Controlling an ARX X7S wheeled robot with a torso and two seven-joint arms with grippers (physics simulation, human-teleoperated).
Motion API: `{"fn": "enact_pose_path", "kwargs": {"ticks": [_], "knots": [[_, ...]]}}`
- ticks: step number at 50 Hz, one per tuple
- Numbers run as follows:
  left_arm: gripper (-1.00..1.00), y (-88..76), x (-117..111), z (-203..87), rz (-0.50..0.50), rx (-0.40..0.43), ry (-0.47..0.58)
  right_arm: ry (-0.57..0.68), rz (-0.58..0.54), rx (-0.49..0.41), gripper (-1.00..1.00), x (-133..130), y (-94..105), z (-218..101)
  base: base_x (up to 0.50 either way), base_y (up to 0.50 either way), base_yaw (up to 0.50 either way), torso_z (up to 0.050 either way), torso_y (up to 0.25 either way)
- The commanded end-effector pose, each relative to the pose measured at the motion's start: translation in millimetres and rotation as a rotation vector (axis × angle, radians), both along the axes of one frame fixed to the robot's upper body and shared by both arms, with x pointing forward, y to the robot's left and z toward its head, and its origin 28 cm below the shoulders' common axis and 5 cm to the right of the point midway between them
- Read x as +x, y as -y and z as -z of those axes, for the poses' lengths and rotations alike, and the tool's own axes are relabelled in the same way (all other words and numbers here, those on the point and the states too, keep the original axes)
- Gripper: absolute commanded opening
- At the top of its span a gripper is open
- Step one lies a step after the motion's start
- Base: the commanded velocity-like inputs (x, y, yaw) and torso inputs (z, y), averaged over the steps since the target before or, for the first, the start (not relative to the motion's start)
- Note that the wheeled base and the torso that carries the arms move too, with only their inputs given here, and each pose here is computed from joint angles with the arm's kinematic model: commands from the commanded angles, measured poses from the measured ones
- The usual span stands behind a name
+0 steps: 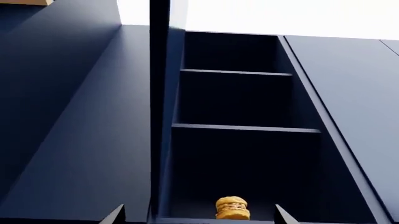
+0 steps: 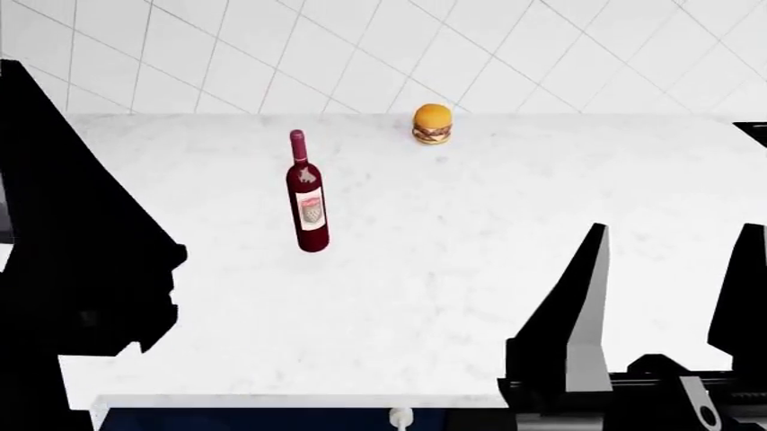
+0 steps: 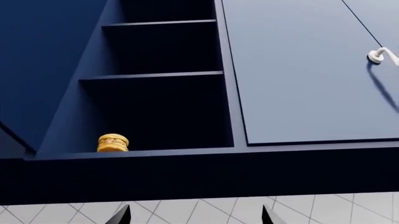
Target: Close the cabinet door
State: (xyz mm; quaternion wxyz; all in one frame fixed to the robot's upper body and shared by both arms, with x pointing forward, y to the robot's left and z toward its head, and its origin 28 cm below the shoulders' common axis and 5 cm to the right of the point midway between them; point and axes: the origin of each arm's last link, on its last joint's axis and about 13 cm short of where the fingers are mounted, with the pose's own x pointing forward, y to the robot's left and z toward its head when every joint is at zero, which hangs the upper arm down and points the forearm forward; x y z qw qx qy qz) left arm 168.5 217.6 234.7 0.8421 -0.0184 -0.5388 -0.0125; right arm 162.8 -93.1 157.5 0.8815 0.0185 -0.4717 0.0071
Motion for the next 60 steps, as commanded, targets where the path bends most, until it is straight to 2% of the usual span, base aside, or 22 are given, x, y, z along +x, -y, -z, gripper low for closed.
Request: {"fn": "enact_pose_path", "kwargs": {"ticks": [1,11,16,19,32,38,47,53,60], "knots": [[1.0,-10.1,2.5,-22.1,0.008,-0.029,0.02,0.002,0.002,0.004,1.0,-0.7,0.9,-0.8,0.0,0.0,0.0,0.0,0.0],[1.0,-25.9,-3.1,-57.6,0.044,-0.124,0.003,-0.001,0.002,0.008,1.0,-0.7,1.2,-0.5,0.0,0.0,0.0,0.0,0.0],[1.0,-27.2,-1.9,-72.6,0.062,-0.142,0.019,-0.008,0.003,0.011,1.0,1.3,1.6,1.0,0.0,0.0,0.0,0.0,0.0],[1.0,-30.5,-3.5,-82.4,0.119,-0.195,0.029,-0.009,0.003,0.009,1.0,0.4,1.2,0.6,0.0,0.0,0.0,0.0,0.0],[1.0,-33.8,-9.3,-93.2,0.239,-0.252,0.04,-0.014,0.006,0.01,1.0,1.6,1.7,1.8,0.0,0.0,0.0,0.0,0.0],[1.0,-35.1,-10.1,-90.8,0.28,-0.273,0.011,-0.013,0.011,0.013,1.0,1.8,2.6,1.3,0.0,0.0,0.0,0.0,0.0],[1.0,-40.4,-20.8,-87.0,0.375,-0.297,-0.011,-0.013,0.015,0.012,1.0,2.5,2.8,1.2,0.0,0.0,0.0,0.0,0.0],[1.0,-49.0,-31.5,-98.9,0.468,-0.333,0.004,-0.017,0.016,0.012,1.0,3.4,2.9,2.2,0.0,0.0,0.0,0.0,0.0],[1.0,-56.5,-39.4,-107.6,0.47,-0.341,0.008,-0.02,0.019,0.011,1.0,4.2,3.3,3.2,0.0,0.0,0.0,0.0,0.0]]}}
